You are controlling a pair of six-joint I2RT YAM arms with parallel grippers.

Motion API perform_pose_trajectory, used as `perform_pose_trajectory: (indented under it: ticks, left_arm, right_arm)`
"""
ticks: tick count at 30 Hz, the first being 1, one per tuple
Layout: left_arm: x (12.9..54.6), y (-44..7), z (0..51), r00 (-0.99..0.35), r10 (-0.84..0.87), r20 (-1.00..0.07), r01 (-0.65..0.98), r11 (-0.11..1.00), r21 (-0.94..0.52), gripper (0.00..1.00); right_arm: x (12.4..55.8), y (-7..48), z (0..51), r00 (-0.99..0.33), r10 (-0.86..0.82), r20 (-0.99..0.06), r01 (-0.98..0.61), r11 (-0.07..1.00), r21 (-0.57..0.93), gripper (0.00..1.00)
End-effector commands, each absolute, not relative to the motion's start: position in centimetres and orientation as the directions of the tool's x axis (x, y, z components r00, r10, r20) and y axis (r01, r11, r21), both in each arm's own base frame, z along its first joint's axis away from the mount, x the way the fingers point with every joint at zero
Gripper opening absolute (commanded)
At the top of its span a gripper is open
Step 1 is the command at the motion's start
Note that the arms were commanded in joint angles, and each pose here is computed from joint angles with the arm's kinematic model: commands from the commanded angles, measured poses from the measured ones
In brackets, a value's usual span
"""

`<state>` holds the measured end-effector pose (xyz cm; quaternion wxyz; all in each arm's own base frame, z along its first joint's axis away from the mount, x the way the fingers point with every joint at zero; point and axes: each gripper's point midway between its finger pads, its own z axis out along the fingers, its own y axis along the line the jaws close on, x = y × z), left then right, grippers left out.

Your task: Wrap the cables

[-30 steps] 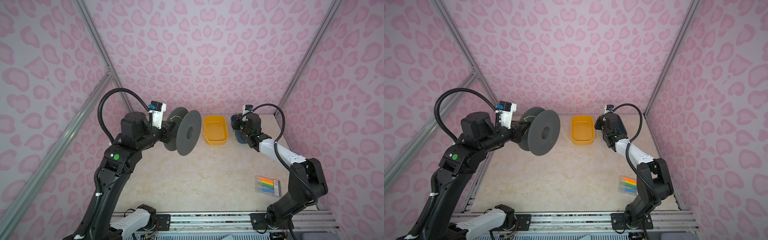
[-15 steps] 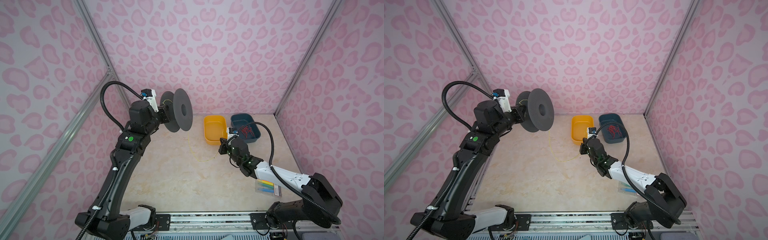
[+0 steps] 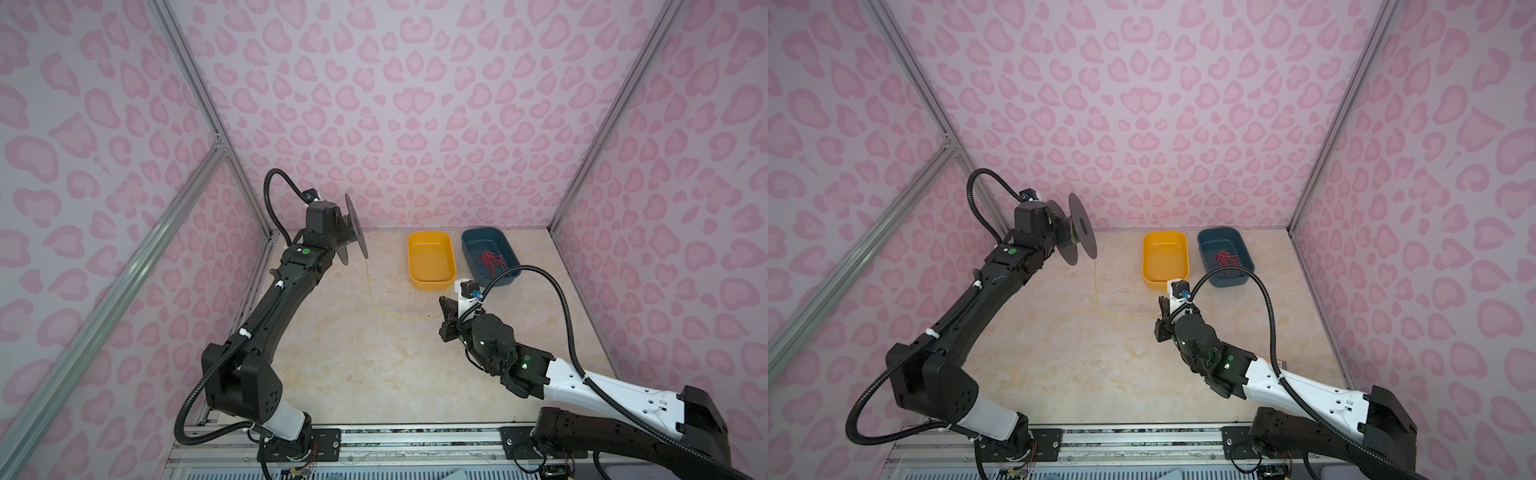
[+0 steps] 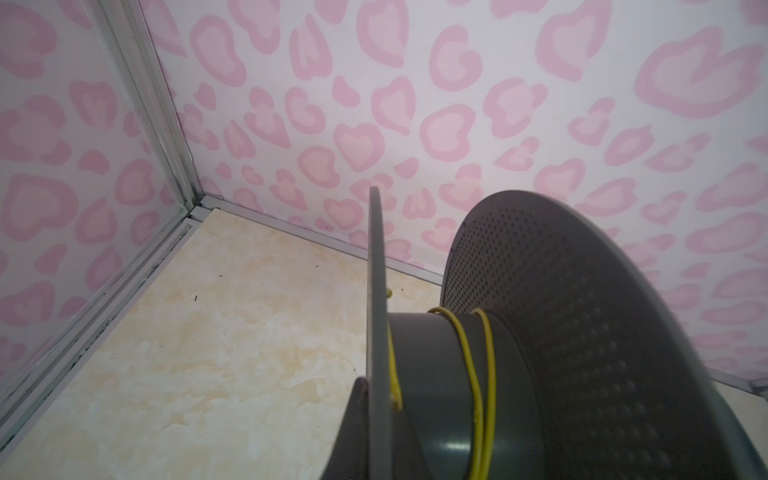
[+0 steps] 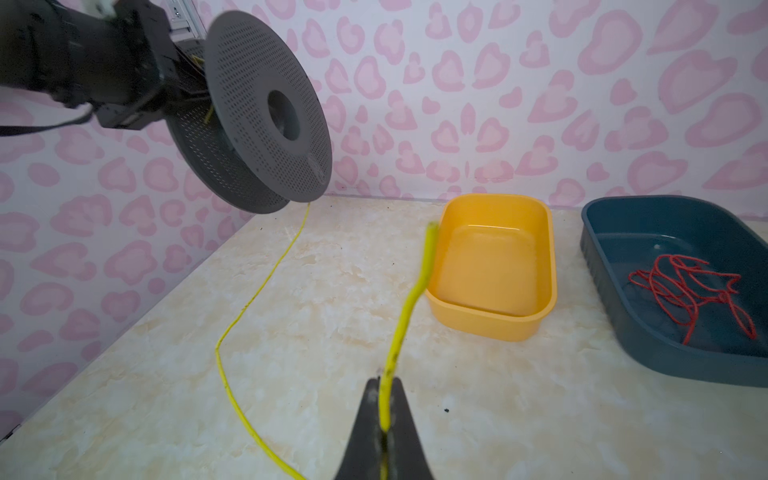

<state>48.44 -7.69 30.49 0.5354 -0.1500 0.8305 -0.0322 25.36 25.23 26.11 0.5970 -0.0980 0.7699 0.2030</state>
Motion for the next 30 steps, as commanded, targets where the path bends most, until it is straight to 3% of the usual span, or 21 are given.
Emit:
perform_pose_trajectory:
  ticks: [1,8,17,23,30]
  left_arm:
    - [50.3,-7.0,30.8,-0.289,-0.278,-0.916,-0.281,0.939,-0.197,0.04]
    - [52.4,-6.9,28.2,-0.311,-0.229,-0.923,-0.345,0.932,-0.115,0.04]
    - [53.6,-8.7,24.7,-0.386,-0.119,-0.915,-0.325,0.946,0.014,0.04]
    - [52.0,-10.8,22.5,-0.440,-0.044,-0.897,-0.234,0.970,0.068,0.04]
    - [48.9,-12.8,21.1,-0.476,0.039,-0.879,-0.107,0.989,0.102,0.04]
  right_arm:
    - [23.8,25.2,26.5,-0.251,0.023,-0.968,-0.400,0.908,0.125,0.00]
    - [20.4,25.7,30.0,-0.200,0.024,-0.979,-0.461,0.880,0.116,0.00]
    - [19.4,24.3,34.0,-0.125,0.052,-0.991,-0.468,0.878,0.105,0.00]
    - [19.3,24.4,37.8,-0.018,0.059,-0.998,-0.489,0.870,0.061,0.00]
    - [21.5,24.1,40.9,0.012,0.085,-0.996,-0.500,0.864,0.068,0.00]
